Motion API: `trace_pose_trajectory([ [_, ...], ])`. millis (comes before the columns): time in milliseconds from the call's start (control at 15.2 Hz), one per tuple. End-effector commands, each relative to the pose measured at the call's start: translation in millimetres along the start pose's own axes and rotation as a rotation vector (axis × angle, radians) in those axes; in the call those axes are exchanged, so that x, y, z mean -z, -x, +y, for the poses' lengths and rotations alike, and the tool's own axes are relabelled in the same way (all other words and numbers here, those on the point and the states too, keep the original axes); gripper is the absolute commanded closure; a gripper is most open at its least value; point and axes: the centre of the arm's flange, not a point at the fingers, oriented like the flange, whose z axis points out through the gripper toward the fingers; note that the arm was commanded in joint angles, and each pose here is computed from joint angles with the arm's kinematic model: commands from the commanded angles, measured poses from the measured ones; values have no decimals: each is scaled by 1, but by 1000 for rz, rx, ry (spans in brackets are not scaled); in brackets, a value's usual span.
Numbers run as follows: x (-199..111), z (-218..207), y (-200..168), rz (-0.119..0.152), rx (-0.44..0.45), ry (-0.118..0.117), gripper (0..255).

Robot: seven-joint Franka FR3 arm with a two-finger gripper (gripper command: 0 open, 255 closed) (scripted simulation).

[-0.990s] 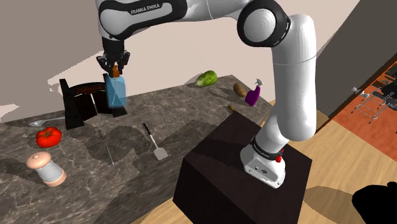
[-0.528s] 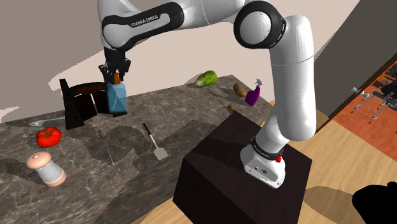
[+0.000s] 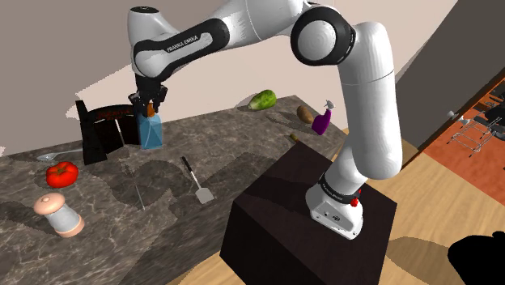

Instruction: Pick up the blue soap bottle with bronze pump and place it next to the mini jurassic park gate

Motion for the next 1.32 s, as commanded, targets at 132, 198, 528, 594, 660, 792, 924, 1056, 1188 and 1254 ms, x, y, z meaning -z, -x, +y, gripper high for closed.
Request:
trace_pose_trajectory([
  [132,-21,1,2,1,0,0,255],
  [198,-26,1,2,1,0,0,255],
  [528,-52,2,5,1,0,0,255],
  [594,-57,2,6,1,0,0,255],
  [660,-63,3,6,1,0,0,255],
  [792,-73,3,7,1,0,0,255],
  [924,-84,3,8,1,0,0,255],
  [1056,-94,4,9,1,0,0,255],
  [1188,-105,4,10,1,0,0,255],
  [1254,-110,4,11,1,0,0,255],
])
